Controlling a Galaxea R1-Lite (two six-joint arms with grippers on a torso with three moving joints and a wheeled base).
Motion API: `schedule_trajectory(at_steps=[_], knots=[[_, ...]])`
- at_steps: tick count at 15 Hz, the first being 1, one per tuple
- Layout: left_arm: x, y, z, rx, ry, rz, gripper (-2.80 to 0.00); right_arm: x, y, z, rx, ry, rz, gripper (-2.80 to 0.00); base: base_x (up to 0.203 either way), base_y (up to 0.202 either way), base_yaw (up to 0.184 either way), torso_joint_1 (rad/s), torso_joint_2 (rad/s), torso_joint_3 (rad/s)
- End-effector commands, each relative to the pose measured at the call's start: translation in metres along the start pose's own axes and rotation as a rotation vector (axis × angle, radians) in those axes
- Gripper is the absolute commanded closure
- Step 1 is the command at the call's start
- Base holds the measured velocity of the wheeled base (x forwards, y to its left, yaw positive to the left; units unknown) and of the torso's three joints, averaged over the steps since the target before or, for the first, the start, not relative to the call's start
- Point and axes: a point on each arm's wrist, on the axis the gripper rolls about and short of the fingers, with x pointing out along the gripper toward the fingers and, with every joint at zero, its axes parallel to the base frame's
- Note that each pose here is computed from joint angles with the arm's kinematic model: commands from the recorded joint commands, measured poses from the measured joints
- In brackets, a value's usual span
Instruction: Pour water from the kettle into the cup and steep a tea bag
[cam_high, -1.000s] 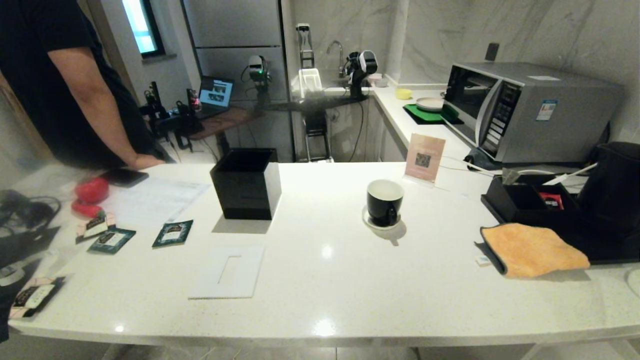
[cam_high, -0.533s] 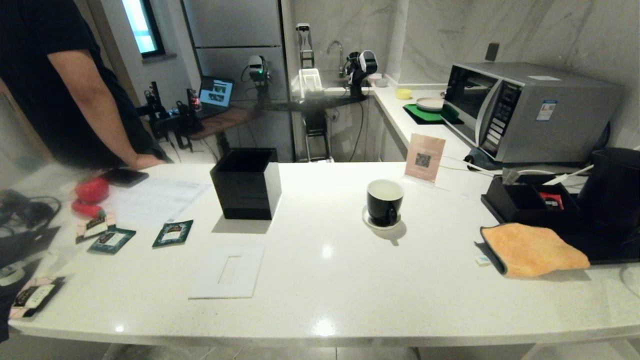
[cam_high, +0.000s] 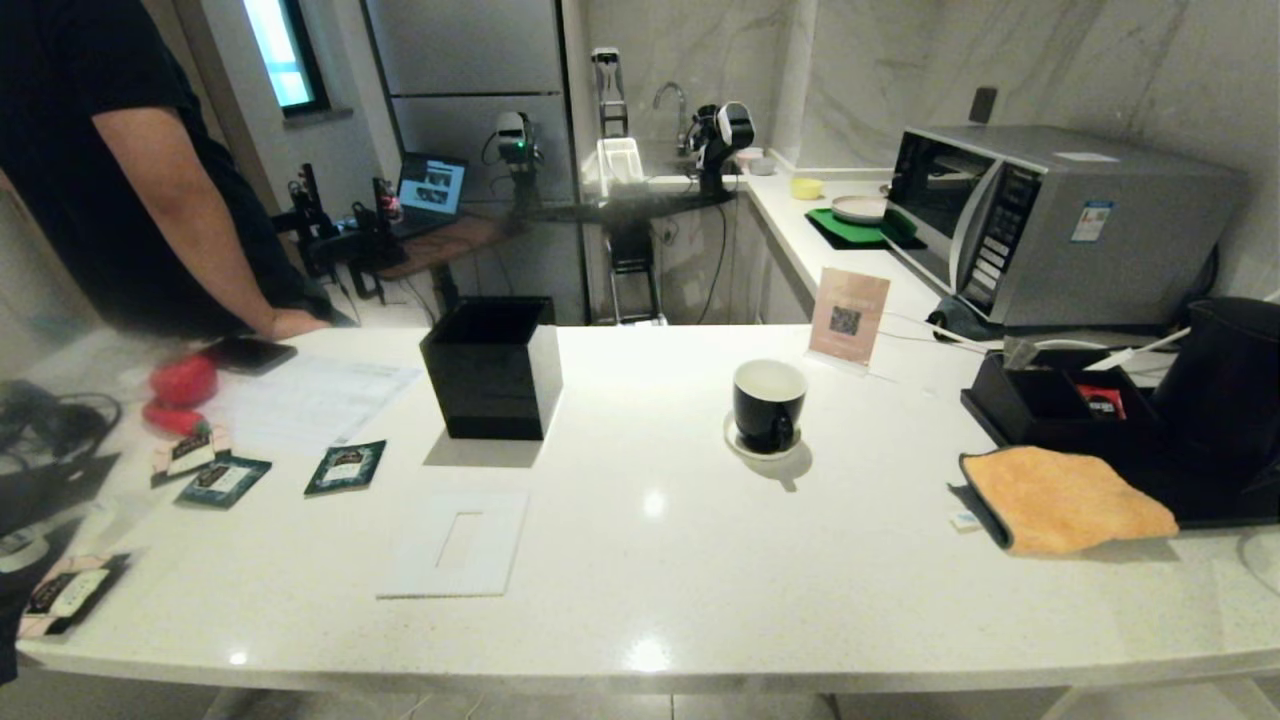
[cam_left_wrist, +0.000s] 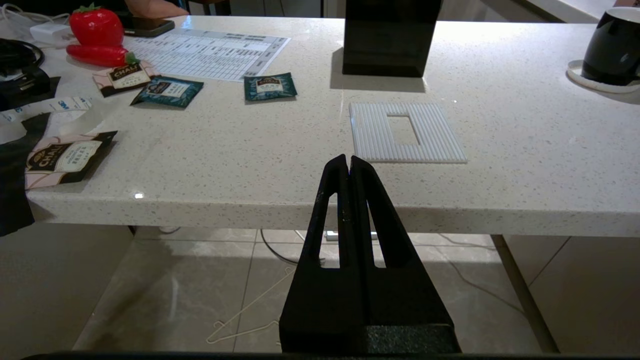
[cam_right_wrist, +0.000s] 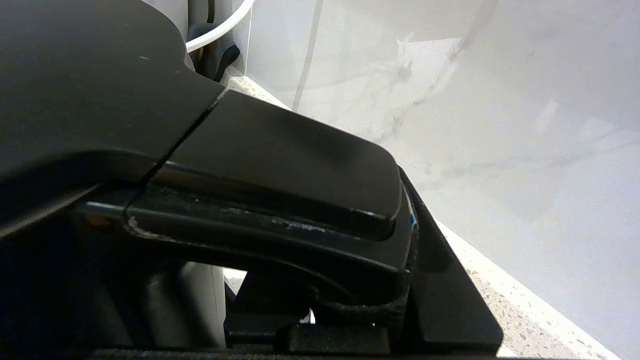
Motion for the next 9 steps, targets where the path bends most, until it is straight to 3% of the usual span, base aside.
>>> schedule_trajectory(at_steps=[1,2,3,9], knots=[[0.0,0.0,0.0,-0.001,0.0,0.001,0.0,0.0002,0.0003,-0.0022,-0.003,0.004,-0.001,0.0,0.0,0.0,0.0,0.0,0.0,0.0],[0.0001,0.0,0.0,-0.001,0.001,0.001,0.0,0.0001,0.0003,-0.0023,-0.003,0.005,0.0,0.0,0.0,0.0,0.0,0.0,0.0,0.0],[0.0001,0.0,0.0,-0.001,0.002,0.001,0.0,0.0,-0.0003,-0.0028,-0.003,0.006,-0.001,-2.8,0.0,0.0,0.0,0.0,0.0,0.0],[0.0001,0.0,0.0,-0.001,0.002,0.001,0.0,-0.001,-0.0005,-0.0033,-0.005,0.012,-0.006,-2.8,0.0,0.0,0.0,0.0,0.0,0.0]])
